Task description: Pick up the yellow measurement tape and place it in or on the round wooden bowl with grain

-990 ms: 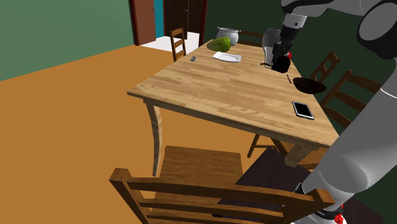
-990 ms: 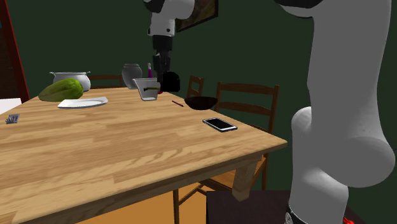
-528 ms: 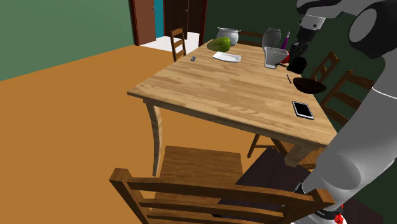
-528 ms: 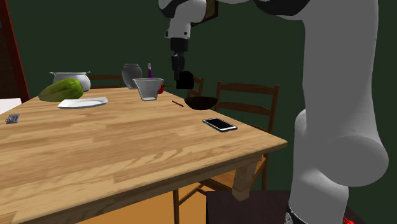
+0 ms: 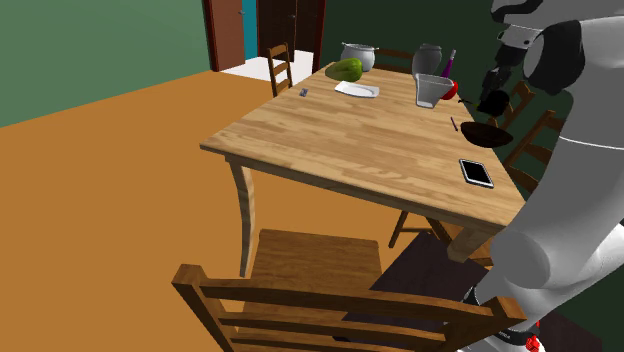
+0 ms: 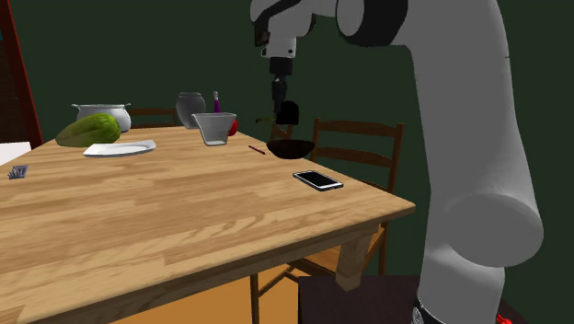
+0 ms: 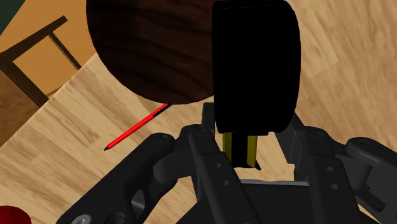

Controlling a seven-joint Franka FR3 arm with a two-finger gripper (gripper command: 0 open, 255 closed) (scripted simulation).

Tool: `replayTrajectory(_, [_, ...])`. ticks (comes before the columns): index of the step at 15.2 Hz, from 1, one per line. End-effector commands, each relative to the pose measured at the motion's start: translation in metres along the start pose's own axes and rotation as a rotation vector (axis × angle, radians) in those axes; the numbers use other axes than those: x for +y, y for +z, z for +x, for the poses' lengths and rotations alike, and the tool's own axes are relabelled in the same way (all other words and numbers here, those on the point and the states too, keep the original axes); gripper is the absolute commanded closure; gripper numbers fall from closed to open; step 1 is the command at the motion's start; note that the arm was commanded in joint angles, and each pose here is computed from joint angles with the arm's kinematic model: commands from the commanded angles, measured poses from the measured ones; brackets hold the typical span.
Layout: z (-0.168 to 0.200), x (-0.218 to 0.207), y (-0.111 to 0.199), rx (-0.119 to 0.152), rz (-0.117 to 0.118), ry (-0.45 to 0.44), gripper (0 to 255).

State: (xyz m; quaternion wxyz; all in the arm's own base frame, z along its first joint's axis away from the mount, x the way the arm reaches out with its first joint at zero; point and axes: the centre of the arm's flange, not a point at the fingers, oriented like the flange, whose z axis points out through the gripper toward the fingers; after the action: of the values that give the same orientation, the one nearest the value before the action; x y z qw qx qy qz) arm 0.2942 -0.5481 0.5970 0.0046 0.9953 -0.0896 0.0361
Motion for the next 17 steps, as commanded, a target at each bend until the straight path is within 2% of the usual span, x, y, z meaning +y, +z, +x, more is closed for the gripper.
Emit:
replayTrajectory(1, [-0.013, 0.024, -0.001, 0.001, 0.0, -0.003, 255])
replayTrajectory(6, [-0.038, 0.074, -0.004, 0.001, 0.0, -0.003, 255])
replayTrajectory(17, [-0.043, 0.074, 0.054, 0.001, 0.0, -0.003, 255])
